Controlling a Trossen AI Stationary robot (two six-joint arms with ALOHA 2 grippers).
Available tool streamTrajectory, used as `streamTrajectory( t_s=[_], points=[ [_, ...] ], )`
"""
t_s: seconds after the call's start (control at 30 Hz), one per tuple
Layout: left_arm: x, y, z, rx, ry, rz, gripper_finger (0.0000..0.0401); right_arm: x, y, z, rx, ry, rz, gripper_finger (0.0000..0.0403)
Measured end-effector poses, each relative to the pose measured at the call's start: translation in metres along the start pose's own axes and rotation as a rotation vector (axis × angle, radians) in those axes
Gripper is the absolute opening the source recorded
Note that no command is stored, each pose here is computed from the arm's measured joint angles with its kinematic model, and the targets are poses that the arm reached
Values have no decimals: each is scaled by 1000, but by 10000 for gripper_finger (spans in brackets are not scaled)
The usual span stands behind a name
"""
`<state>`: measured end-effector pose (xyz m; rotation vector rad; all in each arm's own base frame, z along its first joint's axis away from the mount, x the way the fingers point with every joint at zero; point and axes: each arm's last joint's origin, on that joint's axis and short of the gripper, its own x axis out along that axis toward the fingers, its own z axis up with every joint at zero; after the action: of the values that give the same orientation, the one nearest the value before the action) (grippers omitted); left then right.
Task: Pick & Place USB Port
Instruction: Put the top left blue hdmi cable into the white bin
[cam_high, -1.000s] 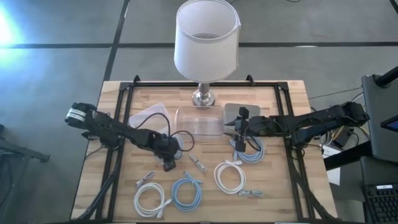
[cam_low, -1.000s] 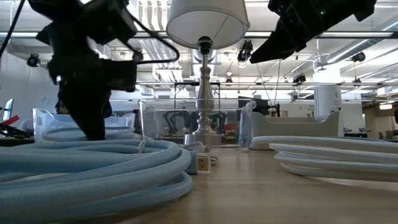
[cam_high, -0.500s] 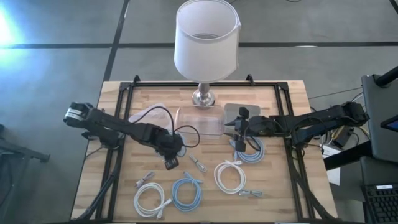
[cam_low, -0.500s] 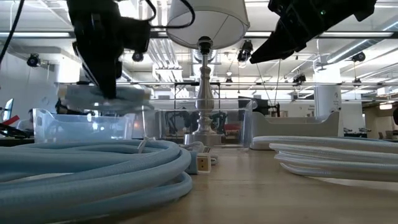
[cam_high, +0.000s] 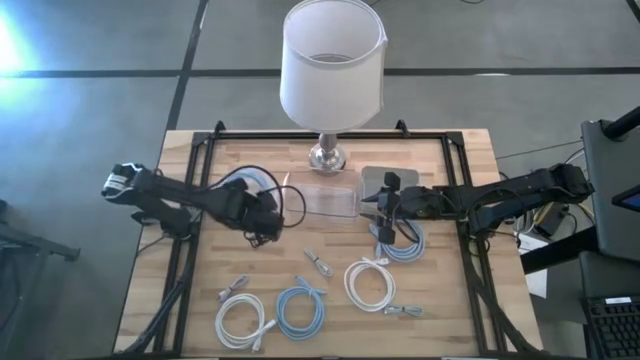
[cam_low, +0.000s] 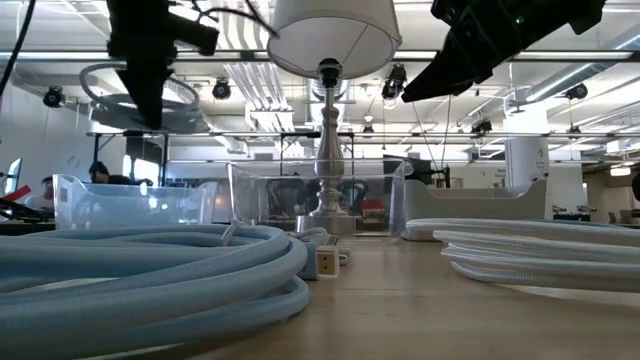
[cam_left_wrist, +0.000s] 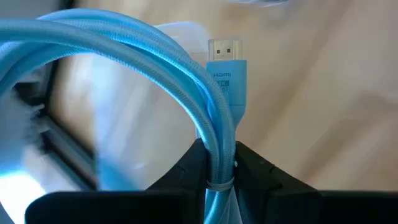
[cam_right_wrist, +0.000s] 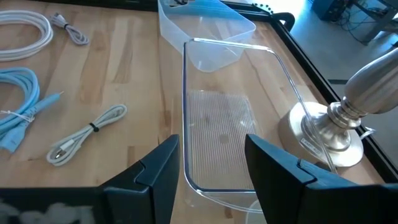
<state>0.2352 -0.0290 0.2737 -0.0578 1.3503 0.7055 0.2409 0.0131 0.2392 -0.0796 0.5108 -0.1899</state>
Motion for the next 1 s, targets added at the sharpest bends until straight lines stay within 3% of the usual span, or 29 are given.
streamTrajectory(
  t_s=[0.17,0.43,0.83,1.0],
  points=[
    [31,10,-1,-59,37,91,57,0,0,0,0,0,0,178],
    [86,22,-5,14,65,114,58,0,0,0,-46,1,-2,178],
    [114,29,-11,79,88,80,60,0,0,-1,-68,2,-2,178],
    [119,27,-15,84,93,71,90,0,0,-1,-68,2,-2,178]
  ],
)
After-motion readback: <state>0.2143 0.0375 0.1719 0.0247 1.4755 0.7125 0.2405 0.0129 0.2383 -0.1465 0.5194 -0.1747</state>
